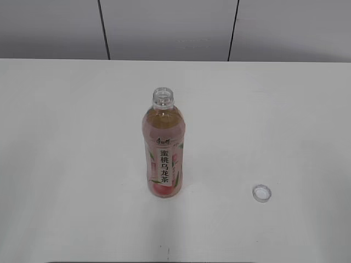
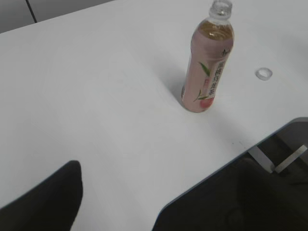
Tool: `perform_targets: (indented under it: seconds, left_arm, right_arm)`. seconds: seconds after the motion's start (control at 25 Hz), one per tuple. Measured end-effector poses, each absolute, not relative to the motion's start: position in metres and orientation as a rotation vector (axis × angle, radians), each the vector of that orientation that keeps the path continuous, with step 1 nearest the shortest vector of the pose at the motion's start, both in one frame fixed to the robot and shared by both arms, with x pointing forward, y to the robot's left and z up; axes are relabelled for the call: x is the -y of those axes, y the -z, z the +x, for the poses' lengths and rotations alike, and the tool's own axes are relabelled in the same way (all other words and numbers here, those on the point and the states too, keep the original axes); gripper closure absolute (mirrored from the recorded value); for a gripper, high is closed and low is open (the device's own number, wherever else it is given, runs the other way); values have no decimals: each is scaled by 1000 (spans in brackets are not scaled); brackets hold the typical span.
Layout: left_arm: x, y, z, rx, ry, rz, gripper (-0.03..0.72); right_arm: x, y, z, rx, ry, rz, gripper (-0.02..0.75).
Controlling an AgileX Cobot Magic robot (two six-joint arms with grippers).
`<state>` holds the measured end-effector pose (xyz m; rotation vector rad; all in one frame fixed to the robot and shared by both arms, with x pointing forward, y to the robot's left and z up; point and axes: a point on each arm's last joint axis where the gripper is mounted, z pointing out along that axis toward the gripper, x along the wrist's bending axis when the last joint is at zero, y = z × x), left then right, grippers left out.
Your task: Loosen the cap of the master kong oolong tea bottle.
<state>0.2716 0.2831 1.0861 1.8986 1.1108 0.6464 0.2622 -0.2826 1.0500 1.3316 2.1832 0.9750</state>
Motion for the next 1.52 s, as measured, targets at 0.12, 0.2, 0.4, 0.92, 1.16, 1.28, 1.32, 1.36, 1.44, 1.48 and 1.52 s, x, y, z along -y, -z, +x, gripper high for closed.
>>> perform_targets:
  seconds: [0.12, 0.2, 0.4, 0.92, 1.16, 1.28, 1.32, 1.36, 1.44, 1.48, 1.52]
  left_arm:
    - [-287, -1081, 259, -1062, -650, 1878, 100]
    - [-287, -1082, 254, -1042, -634, 1849, 100]
    - [-284, -1074, 252, -1052, -568, 1871, 101]
    - [-284, -1073, 252, -1056, -555, 1879, 102]
    - [-284, -1073, 252, -1056, -555, 1879, 102]
    - [-284, -1073, 251, -1070, -565, 1869, 102]
    - [-285, -1073, 251, -1097, -582, 1852, 102]
    - [-286, -1073, 250, -1128, -606, 1831, 102]
    - [-288, -1073, 248, -1215, -681, 1762, 102]
    - [-289, -1074, 244, -1253, -726, 1718, 102]
    - [-290, -1074, 240, -1276, -770, 1675, 102]
  right_arm:
    - [283, -1050, 262, -2184, -976, 1332, 159]
    - [283, -1050, 262, -2184, -976, 1332, 159]
    - [283, -1050, 262, -2183, -976, 1332, 159]
    - [283, -1050, 262, -2183, -977, 1331, 159]
    - [283, -1050, 262, -2183, -977, 1331, 159]
    - [283, -1050, 262, -2177, -977, 1339, 159]
    - [283, -1050, 262, -2167, -975, 1353, 159]
    - [283, -1050, 263, -2144, -967, 1379, 159]
    - [285, -1050, 263, -2060, -941, 1456, 159]
    - [287, -1051, 262, -2010, -930, 1492, 158]
    - [289, -1051, 261, -1944, -919, 1533, 158]
